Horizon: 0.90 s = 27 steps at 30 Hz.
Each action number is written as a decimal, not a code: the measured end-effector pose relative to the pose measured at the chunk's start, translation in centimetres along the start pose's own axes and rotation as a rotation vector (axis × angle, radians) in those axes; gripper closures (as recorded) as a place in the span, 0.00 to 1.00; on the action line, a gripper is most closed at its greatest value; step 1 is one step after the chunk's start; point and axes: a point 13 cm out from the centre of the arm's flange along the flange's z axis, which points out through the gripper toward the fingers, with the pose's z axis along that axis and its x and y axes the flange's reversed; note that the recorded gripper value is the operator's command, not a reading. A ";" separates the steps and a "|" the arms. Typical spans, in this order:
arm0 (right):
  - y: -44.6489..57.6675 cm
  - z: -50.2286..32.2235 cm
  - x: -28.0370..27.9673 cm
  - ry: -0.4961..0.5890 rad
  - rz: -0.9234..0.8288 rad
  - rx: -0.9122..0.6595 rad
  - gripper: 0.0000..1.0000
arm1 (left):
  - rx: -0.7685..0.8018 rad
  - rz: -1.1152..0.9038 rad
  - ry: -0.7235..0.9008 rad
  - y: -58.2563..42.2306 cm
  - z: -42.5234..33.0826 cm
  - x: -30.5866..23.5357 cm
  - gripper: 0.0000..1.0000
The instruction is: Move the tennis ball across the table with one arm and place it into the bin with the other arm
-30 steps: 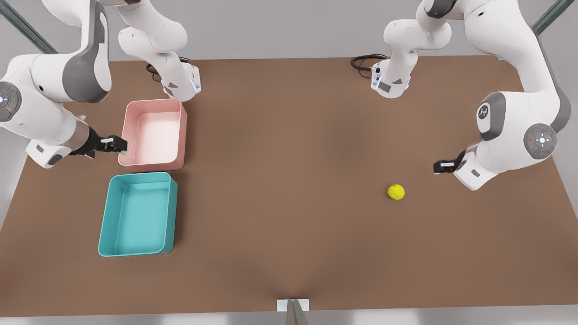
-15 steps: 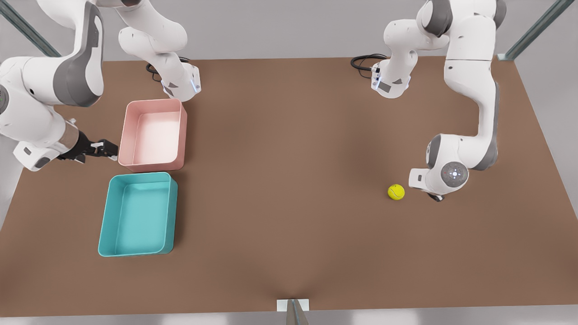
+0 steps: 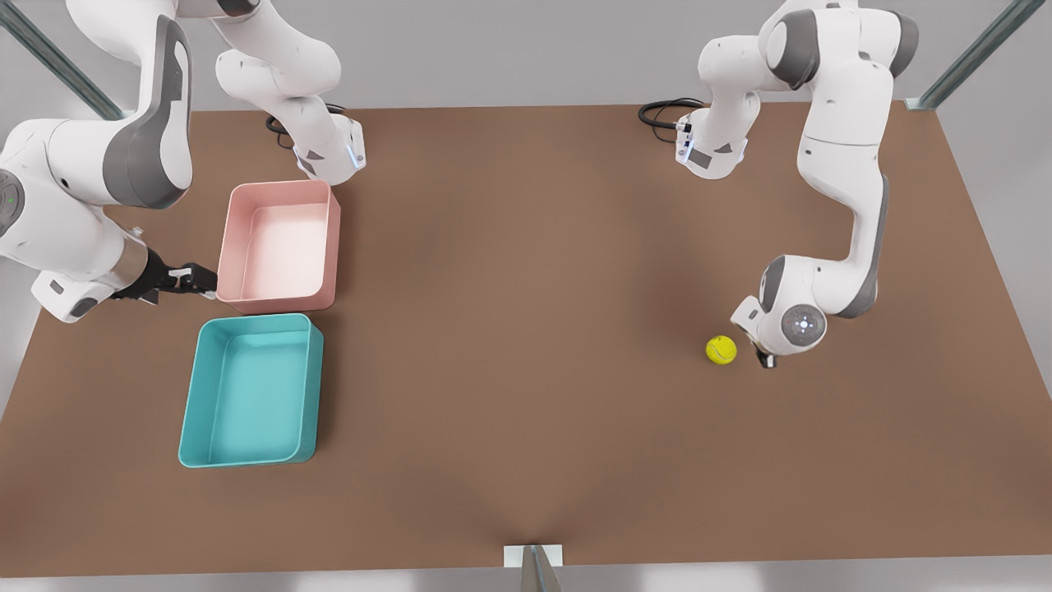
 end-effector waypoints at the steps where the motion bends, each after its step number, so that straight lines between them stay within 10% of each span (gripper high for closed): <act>1: 0.0 0.0 0.0 0.000 0.000 0.000 0.00 | -0.008 0.020 -0.002 0.1 0.1 -0.1 0.79; 18: 0.2 0.9 -0.4 0.014 -0.011 0.002 0.00 | -0.033 0.224 -0.010 0.2 2.2 -2.2 0.79; 27: 0.3 1.1 -0.5 0.017 -0.014 0.002 0.00 | -0.120 0.054 -0.300 1.5 -9.9 -19.2 0.79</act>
